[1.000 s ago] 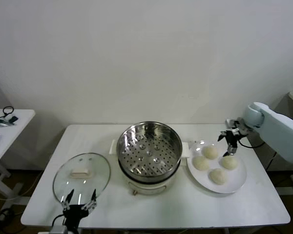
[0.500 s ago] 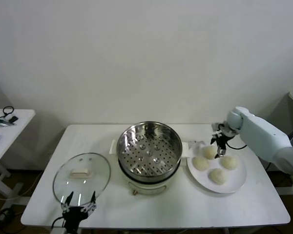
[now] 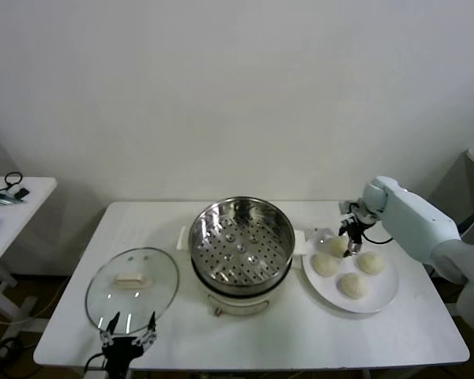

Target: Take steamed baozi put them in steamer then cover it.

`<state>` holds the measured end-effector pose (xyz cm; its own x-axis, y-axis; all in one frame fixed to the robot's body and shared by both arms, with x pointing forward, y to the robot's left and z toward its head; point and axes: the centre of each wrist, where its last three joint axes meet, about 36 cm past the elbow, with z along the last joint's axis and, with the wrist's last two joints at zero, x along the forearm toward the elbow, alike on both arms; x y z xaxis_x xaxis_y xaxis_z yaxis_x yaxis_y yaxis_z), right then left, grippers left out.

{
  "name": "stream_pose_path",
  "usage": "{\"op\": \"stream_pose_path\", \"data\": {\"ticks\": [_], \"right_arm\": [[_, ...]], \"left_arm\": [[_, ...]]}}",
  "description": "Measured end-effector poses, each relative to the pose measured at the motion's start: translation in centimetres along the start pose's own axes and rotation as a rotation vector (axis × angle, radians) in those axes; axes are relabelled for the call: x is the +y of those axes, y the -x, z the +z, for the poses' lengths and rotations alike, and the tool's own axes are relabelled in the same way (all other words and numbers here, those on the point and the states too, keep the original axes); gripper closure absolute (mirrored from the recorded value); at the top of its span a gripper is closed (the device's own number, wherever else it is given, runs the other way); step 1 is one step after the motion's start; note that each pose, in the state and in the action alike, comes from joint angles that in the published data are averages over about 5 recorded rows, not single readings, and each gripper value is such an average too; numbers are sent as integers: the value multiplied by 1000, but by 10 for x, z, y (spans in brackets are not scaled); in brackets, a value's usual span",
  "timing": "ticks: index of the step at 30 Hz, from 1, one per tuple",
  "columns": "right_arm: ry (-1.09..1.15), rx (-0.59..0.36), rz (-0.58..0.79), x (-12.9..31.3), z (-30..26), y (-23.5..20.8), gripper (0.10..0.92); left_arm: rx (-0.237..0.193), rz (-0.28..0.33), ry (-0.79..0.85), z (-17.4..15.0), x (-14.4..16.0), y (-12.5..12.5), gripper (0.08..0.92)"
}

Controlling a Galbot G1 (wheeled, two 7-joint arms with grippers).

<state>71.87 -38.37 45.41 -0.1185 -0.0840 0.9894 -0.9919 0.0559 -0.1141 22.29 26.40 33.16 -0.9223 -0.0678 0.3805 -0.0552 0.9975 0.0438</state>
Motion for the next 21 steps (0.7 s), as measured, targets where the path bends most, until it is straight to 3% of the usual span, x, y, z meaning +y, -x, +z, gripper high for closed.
{"op": "stream_pose_path", "data": {"ticks": [10, 15, 21], "right_arm": [[-59, -36, 29, -9, -1, -34, 369], [-192, -67, 74, -24, -25, -90, 369], [-481, -97, 148, -37, -94, -184, 369]], "left_arm": [[-3, 8, 6, 2, -3, -2, 177], [-6, 15, 15, 3, -4, -3, 177], [-8, 20, 27, 2, -4, -5, 177]]}}
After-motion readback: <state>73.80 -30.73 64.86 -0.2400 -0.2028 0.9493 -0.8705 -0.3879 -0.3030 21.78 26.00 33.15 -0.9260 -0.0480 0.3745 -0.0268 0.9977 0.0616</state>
